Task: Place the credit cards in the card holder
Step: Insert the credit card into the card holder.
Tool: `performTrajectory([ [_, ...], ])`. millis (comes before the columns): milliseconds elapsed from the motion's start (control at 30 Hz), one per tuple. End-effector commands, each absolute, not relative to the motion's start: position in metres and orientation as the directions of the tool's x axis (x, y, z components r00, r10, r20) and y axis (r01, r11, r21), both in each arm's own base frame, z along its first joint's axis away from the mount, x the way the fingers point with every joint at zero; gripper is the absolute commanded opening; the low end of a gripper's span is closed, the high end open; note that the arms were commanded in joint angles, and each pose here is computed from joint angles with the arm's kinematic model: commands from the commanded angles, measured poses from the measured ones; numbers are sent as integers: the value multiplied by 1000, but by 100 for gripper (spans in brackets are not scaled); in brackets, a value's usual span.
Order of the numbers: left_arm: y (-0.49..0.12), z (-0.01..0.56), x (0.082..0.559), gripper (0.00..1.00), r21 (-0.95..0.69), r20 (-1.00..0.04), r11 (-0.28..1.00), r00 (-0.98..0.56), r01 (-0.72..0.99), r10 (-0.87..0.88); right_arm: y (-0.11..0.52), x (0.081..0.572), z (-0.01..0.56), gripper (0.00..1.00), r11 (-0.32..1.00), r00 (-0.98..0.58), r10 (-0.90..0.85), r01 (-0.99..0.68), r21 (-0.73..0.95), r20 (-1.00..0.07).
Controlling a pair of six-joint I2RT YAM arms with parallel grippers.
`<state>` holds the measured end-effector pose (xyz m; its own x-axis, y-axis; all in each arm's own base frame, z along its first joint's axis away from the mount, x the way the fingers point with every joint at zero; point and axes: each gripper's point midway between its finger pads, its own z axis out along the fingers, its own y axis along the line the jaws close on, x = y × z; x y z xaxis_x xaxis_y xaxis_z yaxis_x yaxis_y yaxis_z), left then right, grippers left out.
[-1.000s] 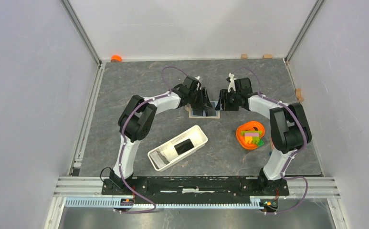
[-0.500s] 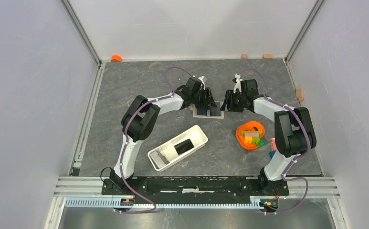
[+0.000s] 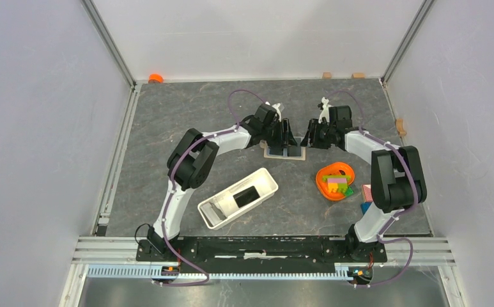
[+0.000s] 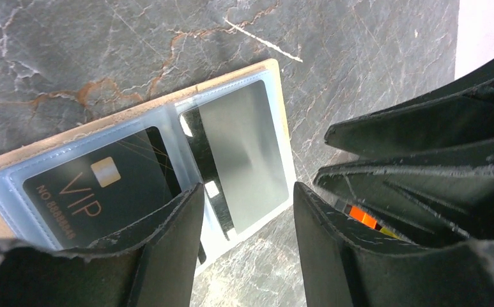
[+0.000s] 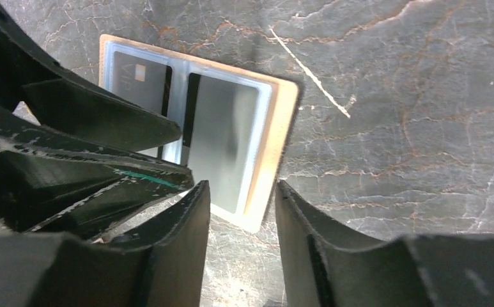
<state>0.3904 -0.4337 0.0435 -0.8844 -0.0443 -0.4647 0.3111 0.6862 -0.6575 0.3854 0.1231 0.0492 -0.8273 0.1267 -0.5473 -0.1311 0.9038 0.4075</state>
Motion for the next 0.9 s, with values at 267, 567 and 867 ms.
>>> performTrajectory([
  [267,-378,106,411,66,-437,-645,815,-764,380,10,136,393,67,28,844,-797,123,-229,484,-591],
  [567,-326,77,426,66,-353,-602,899,-798,258,-7,142,393,51,29,830,-825,113,-227,509,-553],
  [867,-324,52,421,65,-365,-553,899,-833,244,1,145,391,42,27,832,-840,101,-223,508,-533],
])
